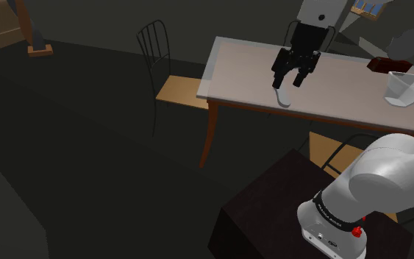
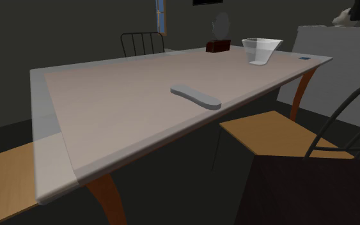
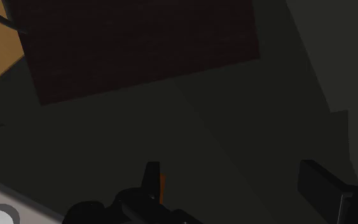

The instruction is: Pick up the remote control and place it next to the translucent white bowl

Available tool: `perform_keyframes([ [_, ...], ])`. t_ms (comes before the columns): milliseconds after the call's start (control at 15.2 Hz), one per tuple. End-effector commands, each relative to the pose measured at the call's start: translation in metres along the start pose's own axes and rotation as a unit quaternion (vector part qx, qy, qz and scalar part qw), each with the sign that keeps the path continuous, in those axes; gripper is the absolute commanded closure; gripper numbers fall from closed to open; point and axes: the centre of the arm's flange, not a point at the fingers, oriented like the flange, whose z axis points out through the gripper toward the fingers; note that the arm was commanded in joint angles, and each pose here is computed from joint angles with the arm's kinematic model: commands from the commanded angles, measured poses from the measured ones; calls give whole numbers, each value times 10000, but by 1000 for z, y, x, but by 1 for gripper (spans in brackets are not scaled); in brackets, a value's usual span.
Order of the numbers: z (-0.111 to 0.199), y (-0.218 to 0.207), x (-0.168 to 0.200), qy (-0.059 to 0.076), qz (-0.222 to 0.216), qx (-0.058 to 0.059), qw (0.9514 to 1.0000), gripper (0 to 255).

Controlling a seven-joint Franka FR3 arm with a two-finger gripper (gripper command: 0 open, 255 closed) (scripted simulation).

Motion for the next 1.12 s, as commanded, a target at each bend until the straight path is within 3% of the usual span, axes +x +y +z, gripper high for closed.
perform_keyframes([
  [0,0,0,0,0,0,0,10000,0],
  [528,36,68,65,132,599,-105,9981,0],
  [1056,69,144,122,263,1195,-209,9923,0],
])
